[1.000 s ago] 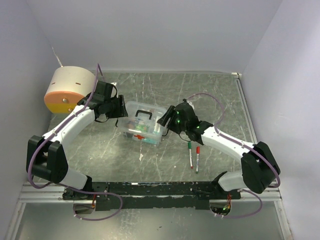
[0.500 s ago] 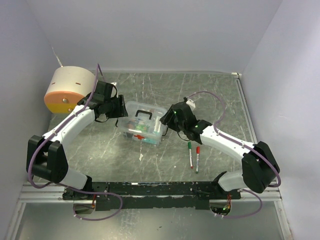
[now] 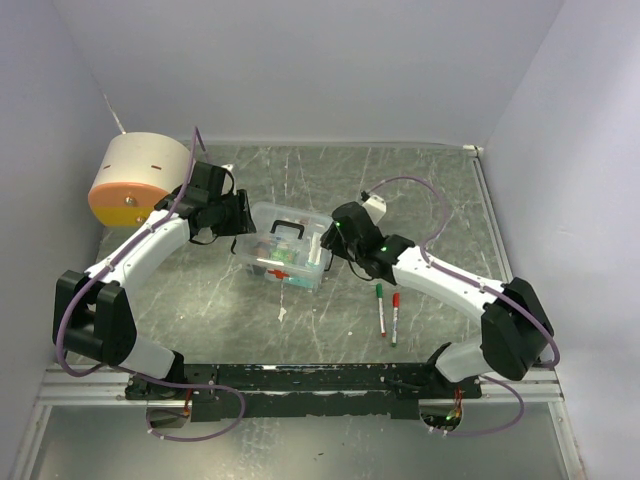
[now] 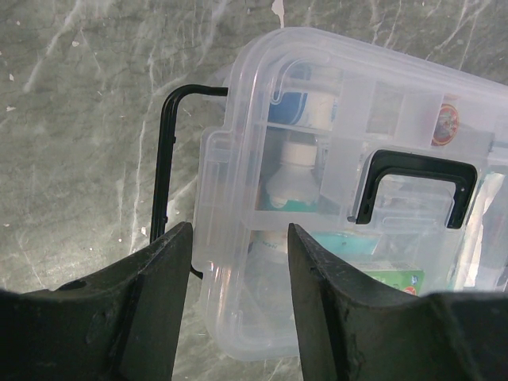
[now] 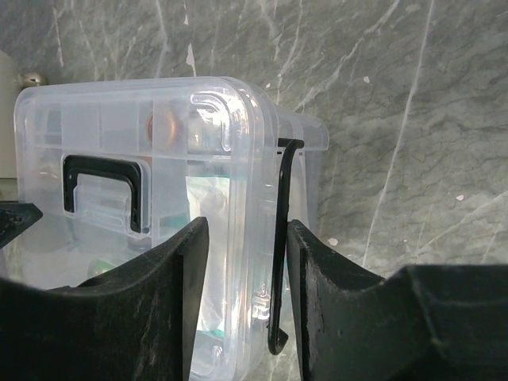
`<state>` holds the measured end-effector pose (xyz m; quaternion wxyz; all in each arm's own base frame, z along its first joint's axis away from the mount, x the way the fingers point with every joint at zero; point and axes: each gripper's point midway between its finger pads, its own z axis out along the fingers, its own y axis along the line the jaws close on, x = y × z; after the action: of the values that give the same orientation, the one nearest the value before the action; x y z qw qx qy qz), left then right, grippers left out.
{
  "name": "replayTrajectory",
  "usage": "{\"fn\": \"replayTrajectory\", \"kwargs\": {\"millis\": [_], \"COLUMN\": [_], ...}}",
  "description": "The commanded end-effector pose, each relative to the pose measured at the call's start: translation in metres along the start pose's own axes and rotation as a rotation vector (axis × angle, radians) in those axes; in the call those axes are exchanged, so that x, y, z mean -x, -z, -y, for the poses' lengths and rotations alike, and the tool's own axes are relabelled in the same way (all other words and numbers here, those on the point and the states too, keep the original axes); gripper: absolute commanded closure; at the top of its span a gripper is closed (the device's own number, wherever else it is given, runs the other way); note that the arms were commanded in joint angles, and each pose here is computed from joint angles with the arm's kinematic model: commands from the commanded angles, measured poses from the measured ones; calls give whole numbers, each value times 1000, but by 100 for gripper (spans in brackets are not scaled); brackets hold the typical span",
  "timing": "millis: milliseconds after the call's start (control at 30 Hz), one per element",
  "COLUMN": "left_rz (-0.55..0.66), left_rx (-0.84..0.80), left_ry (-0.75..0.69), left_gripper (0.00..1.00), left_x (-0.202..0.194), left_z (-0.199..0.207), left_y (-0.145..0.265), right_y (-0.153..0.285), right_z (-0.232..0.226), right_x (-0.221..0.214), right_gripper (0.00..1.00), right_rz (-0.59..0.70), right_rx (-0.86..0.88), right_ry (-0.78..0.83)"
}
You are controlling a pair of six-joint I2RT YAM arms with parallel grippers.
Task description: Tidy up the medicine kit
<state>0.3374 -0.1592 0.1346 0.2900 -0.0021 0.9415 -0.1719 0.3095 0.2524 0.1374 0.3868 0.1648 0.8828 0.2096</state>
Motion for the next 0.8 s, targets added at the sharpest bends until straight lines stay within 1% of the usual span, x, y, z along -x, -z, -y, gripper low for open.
{"fn": "replayTrajectory", "kwargs": {"millis": [0,133,300,367,567,600,667,767], "left_rz": [-164,-167,-171,-172,-176,-179,-182,-187], "left_rx": [40,40,41,40,37,34,29,20], "left_ry": [-13,-12,-12,-13,-12,-12,-12,-8], "left_gripper": [42,44,44,45,45,45,44,44], "left_x": [-46,-46,-47,-47,-48,-48,-49,-49], "left_z": [-15,-15,-15,-15,-15,-14,-13,-11], "left_y": [-18,-18,-19,-19,-20,-20,-19,-16], "right_y": [-1,-1,0,0,2,4,7,11], "right_z": [17,18,16,15,6,-2,-8,-16], "right_x": [-5,-4,-4,-5,-7,-1,3,8], "right_gripper": [60,62,68,71,74,72,66,54], "right_rz": [10,17,23,19,6,15,19,23], "right_rx": [-101,-117,-123,-118,-81,-62,-48,-14], "right_ry": [71,78,84,79,62,54,51,73]}}
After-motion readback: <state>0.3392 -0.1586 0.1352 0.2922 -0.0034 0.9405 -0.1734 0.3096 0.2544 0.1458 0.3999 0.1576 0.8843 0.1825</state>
